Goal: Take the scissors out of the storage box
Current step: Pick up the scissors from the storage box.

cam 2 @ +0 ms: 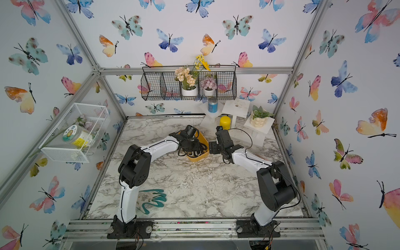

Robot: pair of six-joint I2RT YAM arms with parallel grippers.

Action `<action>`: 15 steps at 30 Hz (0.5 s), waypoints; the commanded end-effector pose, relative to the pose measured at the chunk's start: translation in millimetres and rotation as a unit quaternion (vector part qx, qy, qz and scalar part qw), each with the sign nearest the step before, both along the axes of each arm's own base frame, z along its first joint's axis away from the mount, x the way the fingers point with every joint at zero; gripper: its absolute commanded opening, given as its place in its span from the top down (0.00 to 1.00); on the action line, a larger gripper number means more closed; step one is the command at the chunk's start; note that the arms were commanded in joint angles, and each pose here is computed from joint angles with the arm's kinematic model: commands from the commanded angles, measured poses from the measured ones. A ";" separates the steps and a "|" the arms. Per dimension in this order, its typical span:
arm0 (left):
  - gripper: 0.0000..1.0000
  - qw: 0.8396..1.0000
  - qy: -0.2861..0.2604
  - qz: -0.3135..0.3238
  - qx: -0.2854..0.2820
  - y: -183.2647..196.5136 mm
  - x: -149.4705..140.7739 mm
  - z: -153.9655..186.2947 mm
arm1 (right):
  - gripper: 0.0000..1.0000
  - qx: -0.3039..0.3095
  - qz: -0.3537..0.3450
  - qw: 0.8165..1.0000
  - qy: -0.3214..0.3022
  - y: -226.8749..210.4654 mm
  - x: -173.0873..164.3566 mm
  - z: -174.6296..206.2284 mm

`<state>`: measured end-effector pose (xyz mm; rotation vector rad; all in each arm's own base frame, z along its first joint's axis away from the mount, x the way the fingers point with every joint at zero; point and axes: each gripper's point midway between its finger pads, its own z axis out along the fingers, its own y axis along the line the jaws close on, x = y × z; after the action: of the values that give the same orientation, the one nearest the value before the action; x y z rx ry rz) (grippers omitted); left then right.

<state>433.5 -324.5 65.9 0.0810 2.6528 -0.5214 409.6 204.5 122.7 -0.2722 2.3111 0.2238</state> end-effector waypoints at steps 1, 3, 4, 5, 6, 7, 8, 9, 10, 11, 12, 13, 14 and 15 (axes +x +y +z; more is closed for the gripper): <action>0.73 0.999 0.011 0.009 0.030 11.1 0.6 -16.7 | 0.15 0.005 0.012 1.000 0.014 6.7 -1.0 -3.0; 0.75 0.999 0.010 0.007 0.034 10.4 2.7 -19.3 | 0.15 0.006 0.014 1.000 0.014 7.6 -0.9 -3.0; 0.77 0.999 0.012 0.005 0.036 9.8 3.0 -22.2 | 0.15 0.006 0.015 1.000 0.015 8.1 -1.0 -3.5; 0.78 0.999 0.012 0.007 0.039 11.1 4.3 -23.2 | 0.15 0.008 0.017 1.000 0.017 8.8 -1.4 -4.1; 0.80 0.999 0.012 0.008 0.041 12.0 4.8 -24.4 | 0.15 0.008 0.018 1.000 0.016 9.7 -1.0 -3.6; 0.81 0.999 0.014 0.010 0.043 13.7 4.6 -26.1 | 0.15 0.009 0.020 1.000 0.018 10.1 -1.3 -3.9; 0.81 0.999 0.017 0.012 0.047 16.2 4.6 -28.7 | 0.15 0.009 0.021 1.000 0.019 10.6 -1.4 -3.9; 0.81 0.998 0.020 0.015 0.051 19.1 4.5 -31.2 | 0.15 0.010 0.024 0.999 0.020 11.5 -1.7 -3.9; 0.81 0.998 0.024 0.017 0.056 22.2 3.7 -34.9 | 0.15 0.011 0.025 0.999 0.020 12.2 -1.8 -3.6; 0.82 0.998 0.028 0.019 0.061 26.2 3.2 -38.2 | 0.15 0.011 0.027 0.999 0.022 13.0 -2.0 -3.7; 0.85 0.997 0.030 0.022 0.064 29.5 3.1 -40.1 | 0.15 0.013 0.028 0.999 0.021 13.9 -1.6 -2.7; 0.86 0.997 0.034 0.025 0.066 33.1 2.5 -42.6 | 0.15 0.014 0.030 0.999 0.022 14.8 -1.6 -2.6; 0.87 0.997 0.037 0.028 0.068 36.6 2.7 -44.2 | 0.16 0.016 0.032 0.999 0.022 15.9 -1.4 -2.1; 0.87 0.996 0.040 0.030 0.072 39.8 2.4 -45.7 | 0.16 0.017 0.034 0.999 0.023 16.9 -1.2 -2.0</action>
<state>447.5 -314.1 59.5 0.0512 2.6446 -0.4678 407.6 212.8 118.2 -0.3028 2.3326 0.2700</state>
